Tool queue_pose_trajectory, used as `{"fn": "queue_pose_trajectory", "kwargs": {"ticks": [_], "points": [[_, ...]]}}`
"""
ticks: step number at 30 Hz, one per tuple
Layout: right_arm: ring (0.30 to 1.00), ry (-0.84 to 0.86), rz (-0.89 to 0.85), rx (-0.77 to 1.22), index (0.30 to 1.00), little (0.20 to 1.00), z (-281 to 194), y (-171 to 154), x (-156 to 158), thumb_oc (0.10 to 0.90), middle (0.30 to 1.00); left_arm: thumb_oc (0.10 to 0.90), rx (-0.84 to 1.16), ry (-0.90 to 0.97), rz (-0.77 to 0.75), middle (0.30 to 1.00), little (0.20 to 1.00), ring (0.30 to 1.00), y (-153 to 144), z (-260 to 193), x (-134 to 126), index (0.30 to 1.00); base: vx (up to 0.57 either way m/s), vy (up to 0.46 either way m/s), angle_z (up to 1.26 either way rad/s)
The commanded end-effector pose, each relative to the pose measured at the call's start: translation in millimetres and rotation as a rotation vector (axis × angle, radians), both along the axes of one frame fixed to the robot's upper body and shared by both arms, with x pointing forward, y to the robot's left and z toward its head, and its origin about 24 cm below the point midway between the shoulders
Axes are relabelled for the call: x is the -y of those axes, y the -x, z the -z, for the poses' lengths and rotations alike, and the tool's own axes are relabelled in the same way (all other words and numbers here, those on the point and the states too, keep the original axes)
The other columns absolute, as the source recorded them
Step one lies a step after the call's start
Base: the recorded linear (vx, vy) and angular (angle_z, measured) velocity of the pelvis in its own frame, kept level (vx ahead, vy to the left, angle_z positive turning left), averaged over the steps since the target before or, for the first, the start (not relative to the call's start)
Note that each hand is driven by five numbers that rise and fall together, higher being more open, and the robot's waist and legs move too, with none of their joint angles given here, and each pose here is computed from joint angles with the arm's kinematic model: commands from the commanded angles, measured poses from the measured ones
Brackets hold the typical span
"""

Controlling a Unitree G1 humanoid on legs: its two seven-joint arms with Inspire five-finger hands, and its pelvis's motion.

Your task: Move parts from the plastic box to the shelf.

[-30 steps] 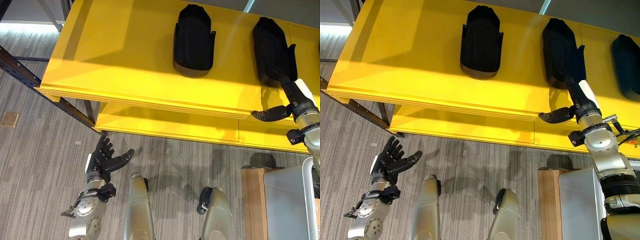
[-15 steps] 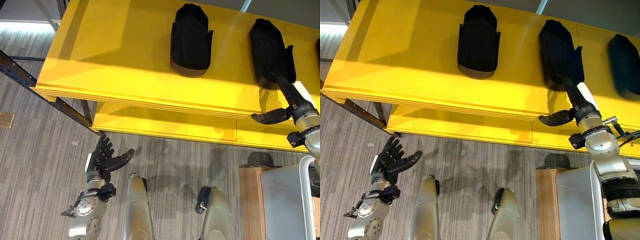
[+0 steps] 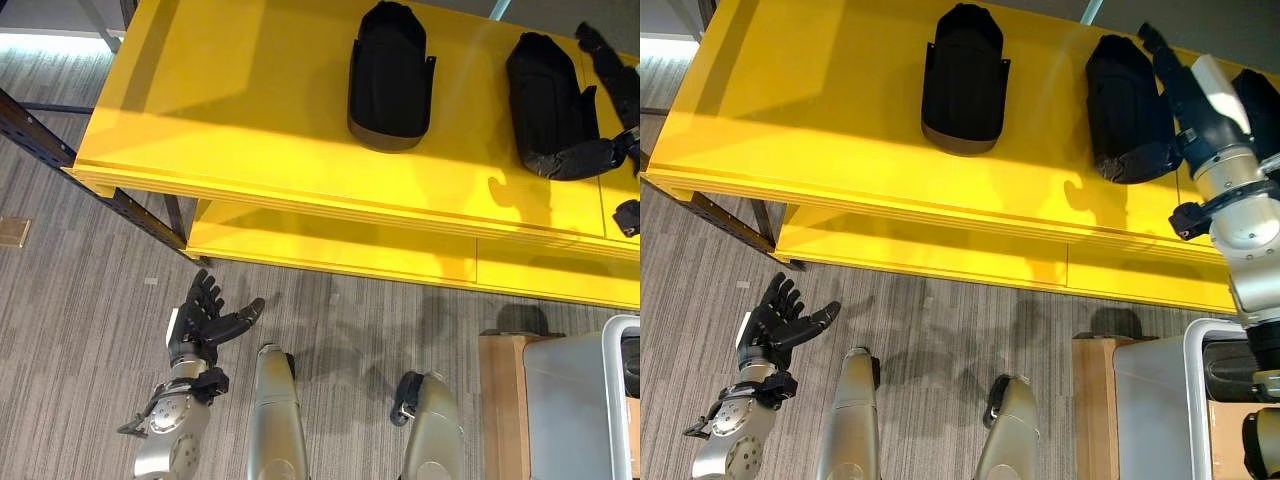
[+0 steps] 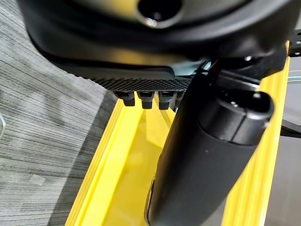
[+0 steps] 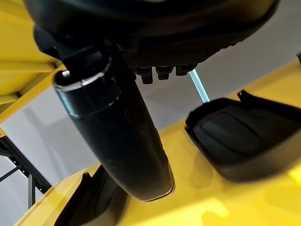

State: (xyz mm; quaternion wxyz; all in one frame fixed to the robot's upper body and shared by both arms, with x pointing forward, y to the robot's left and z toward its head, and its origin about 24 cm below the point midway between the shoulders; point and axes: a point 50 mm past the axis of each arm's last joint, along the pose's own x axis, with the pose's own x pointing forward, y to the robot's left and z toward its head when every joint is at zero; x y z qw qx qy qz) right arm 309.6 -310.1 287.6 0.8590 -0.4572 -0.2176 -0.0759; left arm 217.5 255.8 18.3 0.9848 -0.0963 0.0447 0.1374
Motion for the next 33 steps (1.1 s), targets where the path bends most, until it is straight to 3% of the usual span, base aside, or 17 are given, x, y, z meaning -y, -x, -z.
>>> {"fn": "queue_pose_trajectory", "kwargs": {"ticks": [1, 15, 23, 33], "points": [[1.000, -0.007, -0.027, 0.235, 1.000, 1.000, -48, 17, -3, 0.900, 1.000, 0.900, 0.189, -0.069, -0.003, 1.000, 1.000, 1.000, -6, -35, -7, 1.000, 0.00, 0.000, 0.00], [1.000, -0.059, -0.087, 0.247, 1.000, 1.000, -15, 29, -12, 0.900, 1.000, 0.900, 0.186, -0.067, -0.022, 1.000, 1.000, 1.000, -6, -33, -6, 1.000, 0.00, 0.000, 0.00], [1.000, -0.379, -0.191, 0.247, 1.000, 1.000, 61, 42, -32, 0.900, 1.000, 0.900, 0.185, -0.059, -0.032, 1.000, 1.000, 1.000, -6, -31, -2, 1.000, 0.01, 0.007, 0.01], [1.000, -0.638, -0.330, 0.159, 1.000, 1.000, 120, 62, -72, 0.900, 1.000, 0.900, 0.139, -0.065, -0.042, 1.000, 1.000, 1.000, 5, -17, -4, 1.000, 0.03, 0.060, 0.05]]}}
